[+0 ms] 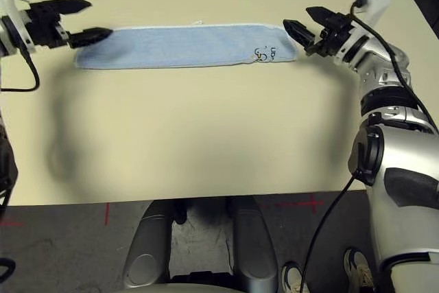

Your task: Fold the towel and set it aside.

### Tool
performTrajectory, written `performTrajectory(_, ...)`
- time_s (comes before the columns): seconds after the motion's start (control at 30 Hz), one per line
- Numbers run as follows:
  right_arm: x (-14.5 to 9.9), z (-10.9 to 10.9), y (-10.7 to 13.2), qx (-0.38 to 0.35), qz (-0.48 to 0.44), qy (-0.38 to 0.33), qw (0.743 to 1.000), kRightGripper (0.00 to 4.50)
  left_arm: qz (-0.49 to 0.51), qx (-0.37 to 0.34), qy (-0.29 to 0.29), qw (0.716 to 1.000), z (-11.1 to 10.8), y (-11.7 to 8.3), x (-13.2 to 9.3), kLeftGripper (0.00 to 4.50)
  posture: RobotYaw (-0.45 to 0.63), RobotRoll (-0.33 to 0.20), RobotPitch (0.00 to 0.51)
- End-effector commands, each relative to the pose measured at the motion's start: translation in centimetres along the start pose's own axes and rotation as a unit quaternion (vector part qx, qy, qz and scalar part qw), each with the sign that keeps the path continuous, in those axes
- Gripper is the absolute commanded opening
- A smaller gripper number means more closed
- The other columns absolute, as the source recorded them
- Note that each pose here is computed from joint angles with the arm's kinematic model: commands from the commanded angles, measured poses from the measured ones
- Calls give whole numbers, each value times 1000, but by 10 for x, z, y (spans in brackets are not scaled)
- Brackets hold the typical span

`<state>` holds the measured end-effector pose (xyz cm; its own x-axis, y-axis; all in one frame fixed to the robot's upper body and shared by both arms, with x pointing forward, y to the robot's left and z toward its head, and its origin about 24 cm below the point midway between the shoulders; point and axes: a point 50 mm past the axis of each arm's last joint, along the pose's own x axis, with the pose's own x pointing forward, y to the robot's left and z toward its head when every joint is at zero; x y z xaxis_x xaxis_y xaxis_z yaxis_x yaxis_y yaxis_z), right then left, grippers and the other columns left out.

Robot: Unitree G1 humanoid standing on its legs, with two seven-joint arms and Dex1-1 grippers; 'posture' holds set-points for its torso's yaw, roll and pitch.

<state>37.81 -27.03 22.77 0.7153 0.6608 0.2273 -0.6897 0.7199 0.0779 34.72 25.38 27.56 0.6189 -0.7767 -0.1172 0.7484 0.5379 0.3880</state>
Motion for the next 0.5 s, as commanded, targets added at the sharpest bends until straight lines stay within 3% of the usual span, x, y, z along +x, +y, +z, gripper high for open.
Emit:
performTrajectory(0.03, -12, -4, 1, 56, 23, -4, 998, 4469, -51, -3, -49, 997, 5, -17, 8, 4448, 19, 0, 304)
performTrajectory(0.27, -23, -10, 4, 74, 26, 15, 997, 4469, -74, -16, -49, 996, -18, -37, 13, 4448, 3, 0, 308)
performTrajectory(0.5, -31, -21, 7, 164, -6, 27, 986, 4469, -67, -19, -15, 997, -31, -39, 8, 4448, 0, 0, 310)
